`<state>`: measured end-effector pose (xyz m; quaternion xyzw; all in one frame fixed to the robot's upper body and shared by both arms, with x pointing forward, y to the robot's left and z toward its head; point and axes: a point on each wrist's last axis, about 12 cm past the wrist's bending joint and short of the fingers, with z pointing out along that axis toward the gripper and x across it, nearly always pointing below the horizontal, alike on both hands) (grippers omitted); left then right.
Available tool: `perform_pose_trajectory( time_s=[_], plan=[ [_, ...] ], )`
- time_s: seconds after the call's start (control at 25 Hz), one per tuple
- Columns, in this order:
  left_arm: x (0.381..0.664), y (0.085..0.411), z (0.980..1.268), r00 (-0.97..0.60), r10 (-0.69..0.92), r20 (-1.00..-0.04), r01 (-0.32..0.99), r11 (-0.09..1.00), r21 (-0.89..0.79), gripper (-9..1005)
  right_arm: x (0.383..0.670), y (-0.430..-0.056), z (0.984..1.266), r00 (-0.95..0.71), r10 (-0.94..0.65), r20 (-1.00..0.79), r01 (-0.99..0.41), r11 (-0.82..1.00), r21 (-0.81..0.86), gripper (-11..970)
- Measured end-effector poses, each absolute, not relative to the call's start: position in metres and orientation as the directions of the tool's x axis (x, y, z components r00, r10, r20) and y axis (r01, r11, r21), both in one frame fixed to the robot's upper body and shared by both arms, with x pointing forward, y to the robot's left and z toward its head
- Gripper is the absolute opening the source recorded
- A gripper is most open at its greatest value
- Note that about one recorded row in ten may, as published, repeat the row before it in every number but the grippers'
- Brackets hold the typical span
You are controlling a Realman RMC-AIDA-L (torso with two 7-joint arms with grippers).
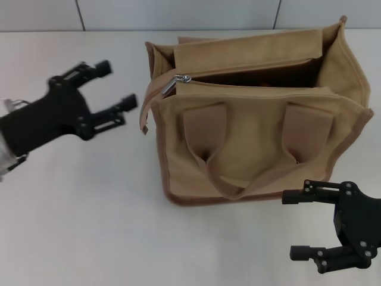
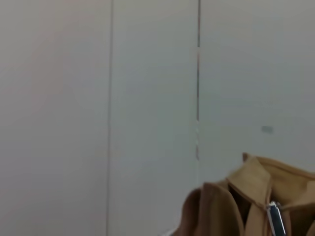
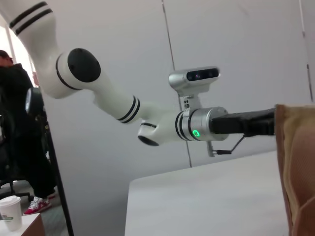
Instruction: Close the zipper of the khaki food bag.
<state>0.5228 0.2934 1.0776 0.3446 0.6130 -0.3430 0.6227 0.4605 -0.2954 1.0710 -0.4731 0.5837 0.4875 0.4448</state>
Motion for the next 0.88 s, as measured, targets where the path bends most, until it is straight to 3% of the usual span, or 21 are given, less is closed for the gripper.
perform_pose_trajectory(
  time_s=[0.32,0.84,0.88],
  plan=[
    [0.538,0.27,1.076,0.009,0.121,-0.993,0.9,0.432,0.061,709,0.463,-0.295,1.066,-0.168,-0.136,-0.976,-0.981,0.115,0.153,827],
    [0.551,0.276,1.081,0.046,0.187,-0.981,0.86,0.493,0.134,671,0.465,-0.293,1.068,-0.177,-0.123,-0.977,-0.98,0.114,0.163,827],
    [0.552,0.277,1.081,0.047,0.183,-0.982,0.855,0.501,0.134,626,0.465,-0.293,1.068,-0.176,-0.12,-0.977,-0.98,0.114,0.163,827]
  ],
)
